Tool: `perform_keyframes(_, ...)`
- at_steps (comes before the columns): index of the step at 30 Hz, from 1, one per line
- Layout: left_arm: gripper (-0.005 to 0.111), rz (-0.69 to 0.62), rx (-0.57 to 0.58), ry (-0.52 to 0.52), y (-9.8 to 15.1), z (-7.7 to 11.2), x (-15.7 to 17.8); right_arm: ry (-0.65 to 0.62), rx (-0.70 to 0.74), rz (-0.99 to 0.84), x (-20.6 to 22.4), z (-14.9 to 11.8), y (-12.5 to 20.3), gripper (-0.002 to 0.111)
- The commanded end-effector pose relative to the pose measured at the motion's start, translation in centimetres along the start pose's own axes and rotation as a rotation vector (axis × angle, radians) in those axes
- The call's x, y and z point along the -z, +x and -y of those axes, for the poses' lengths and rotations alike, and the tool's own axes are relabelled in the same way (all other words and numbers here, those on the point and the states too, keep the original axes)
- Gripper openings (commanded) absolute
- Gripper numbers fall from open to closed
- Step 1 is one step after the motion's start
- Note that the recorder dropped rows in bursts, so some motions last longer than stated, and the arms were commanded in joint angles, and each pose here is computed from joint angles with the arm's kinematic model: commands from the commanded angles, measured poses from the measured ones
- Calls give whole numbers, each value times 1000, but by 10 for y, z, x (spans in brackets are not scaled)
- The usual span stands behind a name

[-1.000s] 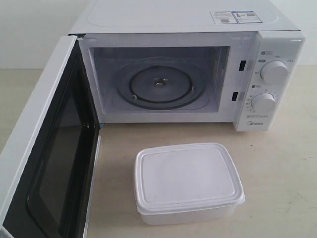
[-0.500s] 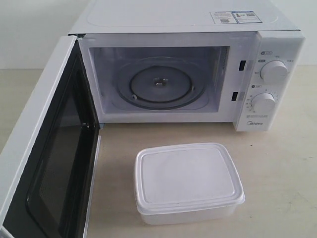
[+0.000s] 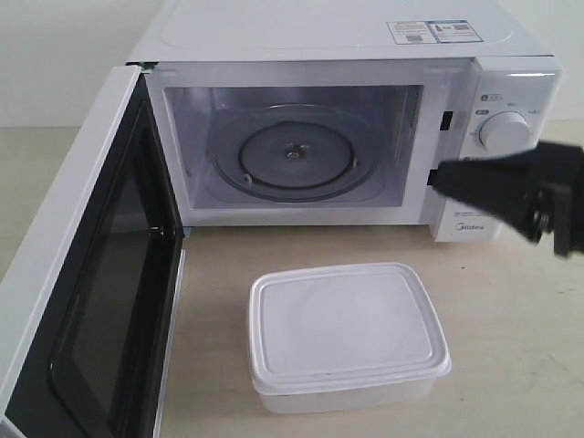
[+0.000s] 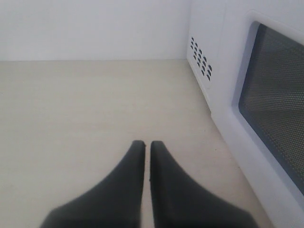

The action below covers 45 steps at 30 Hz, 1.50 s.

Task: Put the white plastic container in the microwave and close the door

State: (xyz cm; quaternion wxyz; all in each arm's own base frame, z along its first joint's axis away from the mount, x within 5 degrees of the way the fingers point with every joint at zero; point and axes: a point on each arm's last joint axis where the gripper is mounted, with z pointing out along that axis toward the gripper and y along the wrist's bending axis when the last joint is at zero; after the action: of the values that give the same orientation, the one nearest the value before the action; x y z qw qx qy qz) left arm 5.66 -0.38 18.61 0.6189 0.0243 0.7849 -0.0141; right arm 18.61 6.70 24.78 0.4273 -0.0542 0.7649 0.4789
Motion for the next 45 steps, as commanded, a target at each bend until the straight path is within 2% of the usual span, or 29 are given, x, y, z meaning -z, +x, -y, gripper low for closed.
perform_keyframes(1,4,4,14,-2,1,0,0,-21,-127,-59,3,11,36,0)
perform_keyframes(6,4,4,14,-2,1,0,0,-67,-228,-74,9,10,57,0)
perform_keyframes(12,4,4,14,-2,1,0,0,-100,-402,-21,10,7,53,0)
perform_keyframes(15,4,4,14,-2,1,0,0,-106,-436,-2,10,7,51,0)
perform_keyframes(17,4,4,14,-2,1,0,0,-108,-413,15,10,7,49,0)
perform_keyframes(19,4,4,14,-2,1,0,0,-113,-326,34,9,6,44,0)
perform_keyframes(21,4,4,14,-2,1,0,0,-72,-290,57,8,7,35,0)
perform_keyframes(26,4,4,14,-2,1,0,0,196,-89,123,14,9,6,0)
perform_keyframes(29,4,4,14,-2,1,0,0,355,-17,185,28,3,-12,0)
perform_keyframes(35,4,4,14,-2,1,0,0,531,256,281,57,-27,-39,0)
perform_keyframes(38,4,4,14,-2,1,0,0,507,262,338,65,-40,-42,0)
perform_keyframes(41,4,4,14,-2,1,0,0,381,260,261,61,-51,-31,0)
perform_keyframes(45,4,4,14,-2,1,0,0,310,97,248,56,-41,-11,0)
